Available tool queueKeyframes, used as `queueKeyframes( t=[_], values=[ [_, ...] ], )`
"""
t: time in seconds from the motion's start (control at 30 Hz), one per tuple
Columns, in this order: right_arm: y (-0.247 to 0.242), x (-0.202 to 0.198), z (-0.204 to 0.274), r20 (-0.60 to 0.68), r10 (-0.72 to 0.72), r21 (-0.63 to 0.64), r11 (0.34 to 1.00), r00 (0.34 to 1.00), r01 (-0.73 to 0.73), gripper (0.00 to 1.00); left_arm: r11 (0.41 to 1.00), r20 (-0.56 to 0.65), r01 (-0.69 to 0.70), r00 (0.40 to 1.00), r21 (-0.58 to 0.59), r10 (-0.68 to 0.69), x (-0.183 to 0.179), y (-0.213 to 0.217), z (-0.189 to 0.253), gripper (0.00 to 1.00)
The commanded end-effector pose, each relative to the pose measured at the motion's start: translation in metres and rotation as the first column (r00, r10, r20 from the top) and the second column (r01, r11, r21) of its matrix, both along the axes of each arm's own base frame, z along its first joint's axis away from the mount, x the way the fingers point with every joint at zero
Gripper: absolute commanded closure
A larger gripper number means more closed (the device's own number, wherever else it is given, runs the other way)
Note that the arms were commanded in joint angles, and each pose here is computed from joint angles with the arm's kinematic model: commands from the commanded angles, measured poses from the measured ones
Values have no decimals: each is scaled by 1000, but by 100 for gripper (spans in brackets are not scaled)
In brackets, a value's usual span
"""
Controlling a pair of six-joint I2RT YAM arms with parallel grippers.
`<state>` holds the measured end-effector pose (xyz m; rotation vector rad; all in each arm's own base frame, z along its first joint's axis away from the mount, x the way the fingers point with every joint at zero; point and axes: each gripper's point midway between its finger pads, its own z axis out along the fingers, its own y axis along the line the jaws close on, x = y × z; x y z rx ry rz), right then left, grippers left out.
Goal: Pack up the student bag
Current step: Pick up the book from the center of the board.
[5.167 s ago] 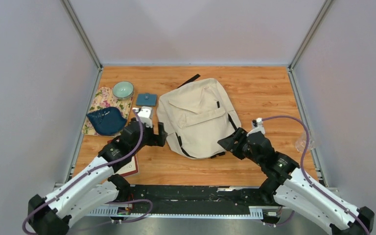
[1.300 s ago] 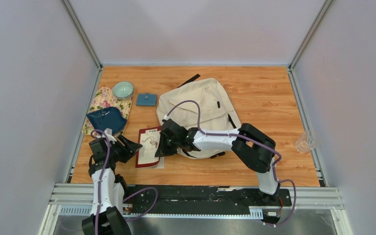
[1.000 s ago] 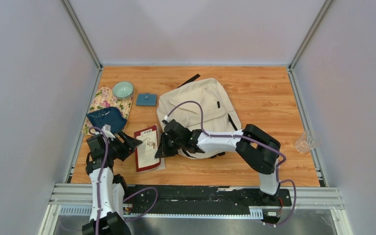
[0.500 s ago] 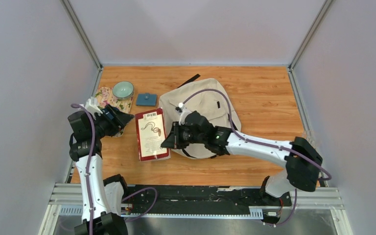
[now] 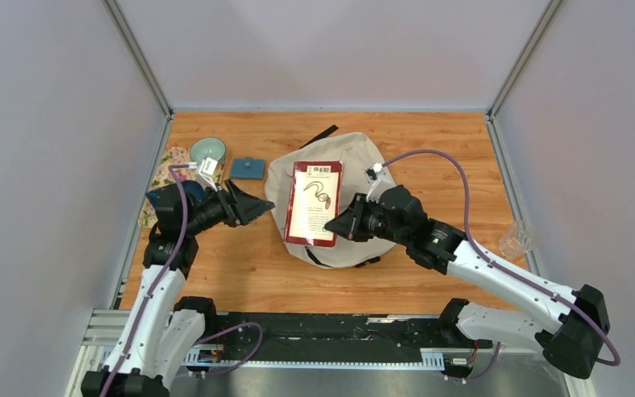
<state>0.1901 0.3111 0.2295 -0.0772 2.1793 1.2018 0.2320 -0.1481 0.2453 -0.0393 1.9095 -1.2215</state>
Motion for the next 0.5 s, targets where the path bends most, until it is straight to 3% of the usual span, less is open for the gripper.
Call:
queueKeyframes(
  t=[0.0, 0.3, 0.47],
  values=[
    [-7, -9, 24, 69, 29, 51, 998, 997, -33, 100, 988, 119, 152, 982, -19, -148, -5, -39, 20, 16],
    [-18, -34, 40, 86, 81, 135, 986, 993, -93, 100, 974, 111, 224, 969, -20, -220, -5, -68, 4, 16],
    [-17, -48, 44, 94, 141, 176, 972, 986, -156, 100, 954, 162, 286, 949, -91, -269, -10, -79, 17, 16]
  ],
)
